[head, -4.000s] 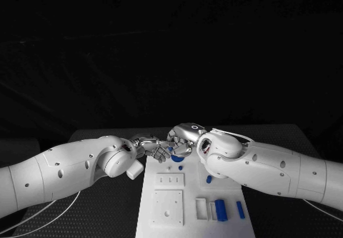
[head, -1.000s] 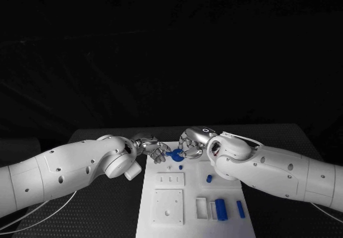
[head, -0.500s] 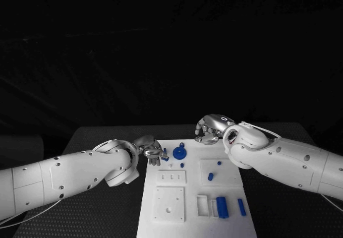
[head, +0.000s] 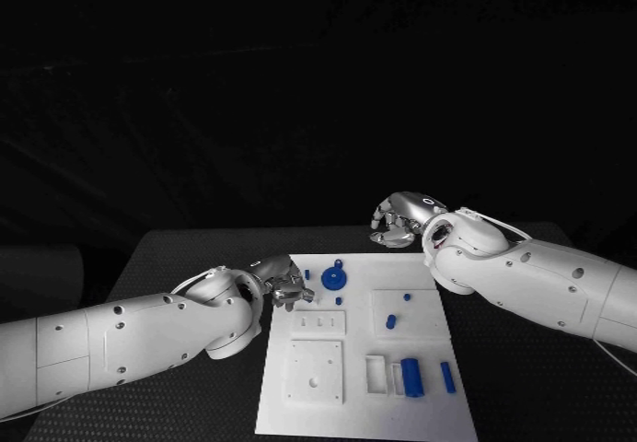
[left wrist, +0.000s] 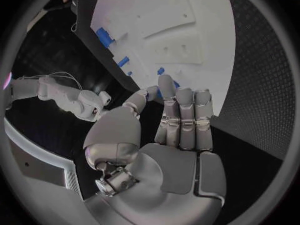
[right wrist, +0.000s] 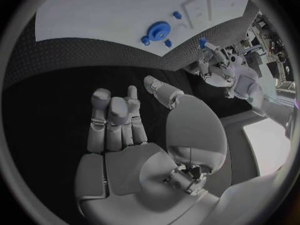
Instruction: Assemble the parts on the task board
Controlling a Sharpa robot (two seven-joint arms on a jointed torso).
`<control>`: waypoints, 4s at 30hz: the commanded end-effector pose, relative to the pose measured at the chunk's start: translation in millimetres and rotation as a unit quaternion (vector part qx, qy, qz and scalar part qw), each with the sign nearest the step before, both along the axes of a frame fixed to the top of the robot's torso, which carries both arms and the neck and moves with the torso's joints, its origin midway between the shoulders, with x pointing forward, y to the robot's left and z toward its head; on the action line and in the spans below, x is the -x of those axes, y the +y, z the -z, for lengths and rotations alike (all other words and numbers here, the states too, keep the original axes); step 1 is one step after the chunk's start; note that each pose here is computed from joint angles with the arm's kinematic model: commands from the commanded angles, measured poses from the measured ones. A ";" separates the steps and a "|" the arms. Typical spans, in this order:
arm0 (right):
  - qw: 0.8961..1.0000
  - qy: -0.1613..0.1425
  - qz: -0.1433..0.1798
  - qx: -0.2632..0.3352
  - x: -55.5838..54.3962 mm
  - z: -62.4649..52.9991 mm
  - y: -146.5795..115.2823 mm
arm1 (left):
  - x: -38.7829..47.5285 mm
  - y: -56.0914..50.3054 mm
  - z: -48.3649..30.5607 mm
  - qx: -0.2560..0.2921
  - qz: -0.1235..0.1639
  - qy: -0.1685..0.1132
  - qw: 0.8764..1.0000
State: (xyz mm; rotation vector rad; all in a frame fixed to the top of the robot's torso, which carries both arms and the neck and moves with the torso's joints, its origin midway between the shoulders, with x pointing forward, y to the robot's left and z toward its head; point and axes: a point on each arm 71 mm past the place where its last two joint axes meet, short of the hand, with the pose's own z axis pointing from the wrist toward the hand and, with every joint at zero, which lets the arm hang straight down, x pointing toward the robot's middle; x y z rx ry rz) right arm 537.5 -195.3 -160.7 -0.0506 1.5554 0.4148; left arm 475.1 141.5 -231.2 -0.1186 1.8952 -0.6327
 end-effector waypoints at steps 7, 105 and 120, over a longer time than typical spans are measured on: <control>1.000 -0.003 -0.002 -0.007 -1.4 -3.6 1.0 | 1.7 -5.0 8.4 -0.002 -0.015 -0.006 1.000; 1.000 0.006 0.000 -0.002 -6.7 -5.5 5.5 | 16.7 -24.5 60.5 0.012 -0.021 0.049 0.999; 1.000 0.008 0.001 -0.001 -6.8 -5.1 4.7 | 21.1 -28.1 63.9 0.009 -0.003 0.065 0.998</control>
